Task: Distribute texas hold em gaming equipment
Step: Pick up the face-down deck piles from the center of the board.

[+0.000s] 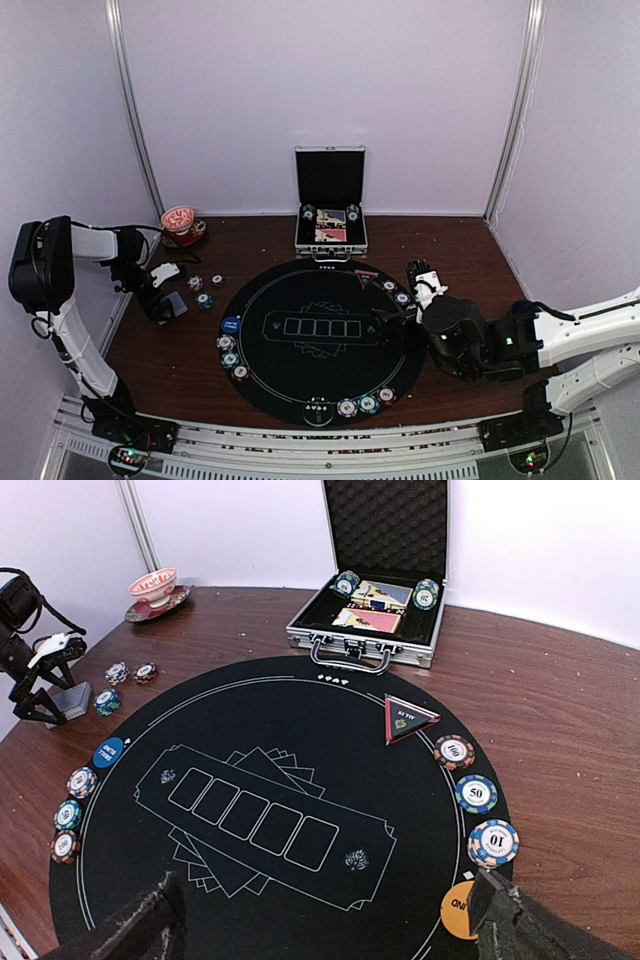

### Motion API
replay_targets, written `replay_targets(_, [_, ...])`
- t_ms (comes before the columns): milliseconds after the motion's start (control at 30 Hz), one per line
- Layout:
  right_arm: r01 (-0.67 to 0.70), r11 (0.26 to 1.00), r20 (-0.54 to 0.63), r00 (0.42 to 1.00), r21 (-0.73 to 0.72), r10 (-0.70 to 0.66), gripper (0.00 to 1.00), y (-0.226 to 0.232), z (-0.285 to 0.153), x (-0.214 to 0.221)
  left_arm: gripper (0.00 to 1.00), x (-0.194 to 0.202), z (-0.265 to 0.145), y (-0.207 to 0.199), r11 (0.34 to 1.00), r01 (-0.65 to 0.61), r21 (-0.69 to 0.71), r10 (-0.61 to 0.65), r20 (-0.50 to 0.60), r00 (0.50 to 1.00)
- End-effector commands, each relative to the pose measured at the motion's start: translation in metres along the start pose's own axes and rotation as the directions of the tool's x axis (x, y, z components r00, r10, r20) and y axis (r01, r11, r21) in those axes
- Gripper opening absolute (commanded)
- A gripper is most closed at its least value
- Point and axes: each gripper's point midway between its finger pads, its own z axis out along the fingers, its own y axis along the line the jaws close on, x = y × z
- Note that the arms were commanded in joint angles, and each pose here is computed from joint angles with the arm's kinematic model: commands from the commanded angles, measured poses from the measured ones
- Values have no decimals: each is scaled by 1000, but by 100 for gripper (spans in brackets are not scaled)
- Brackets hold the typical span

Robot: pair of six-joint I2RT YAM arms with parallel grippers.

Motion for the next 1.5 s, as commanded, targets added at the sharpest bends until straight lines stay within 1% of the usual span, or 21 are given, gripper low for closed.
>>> replay_targets(0, [1,1000,27,1000,12,-1,100,-2,-3,-8,94,30,27,-30,994,8,113,7,-132,991])
replay_targets(133, [4,1000,26,1000,11,-4,100,-1,-3,-7,86,36,33,-33,988,17,157,11,-175,985])
replay_targets(233, [7,1000,26,1000,16,-7,100,-2,-3,-7,81,38,36,-33,987,14,163,19,-200,980])
replay_targets(333, [10,1000,26,1000,17,-11,100,-2,-2,-7,81,38,35,-36,986,0,169,35,-204,978])
replay_targets(433, [12,1000,27,1000,19,-13,100,-1,-2,-7,85,38,34,-41,984,-16,177,53,-202,978])
replay_targets(700, [23,999,25,999,35,-24,100,-2,0,-5,84,48,40,-52,980,-24,197,74,-249,966])
replay_targets(900, [19,999,29,999,31,-20,100,-3,-1,-7,77,54,41,-59,978,-31,208,88,-270,959])
replay_targets(1167, [33,999,20,999,41,-34,100,-1,2,-4,57,55,42,-66,973,-27,231,88,-258,962])
replay_targets(1333, [35,998,20,999,44,-36,100,-2,2,-3,55,51,41,-63,974,-25,225,82,-249,965])
replay_targets(1467, [32,999,22,999,44,-33,100,-2,2,-4,51,46,38,-60,976,-25,214,76,-232,970])
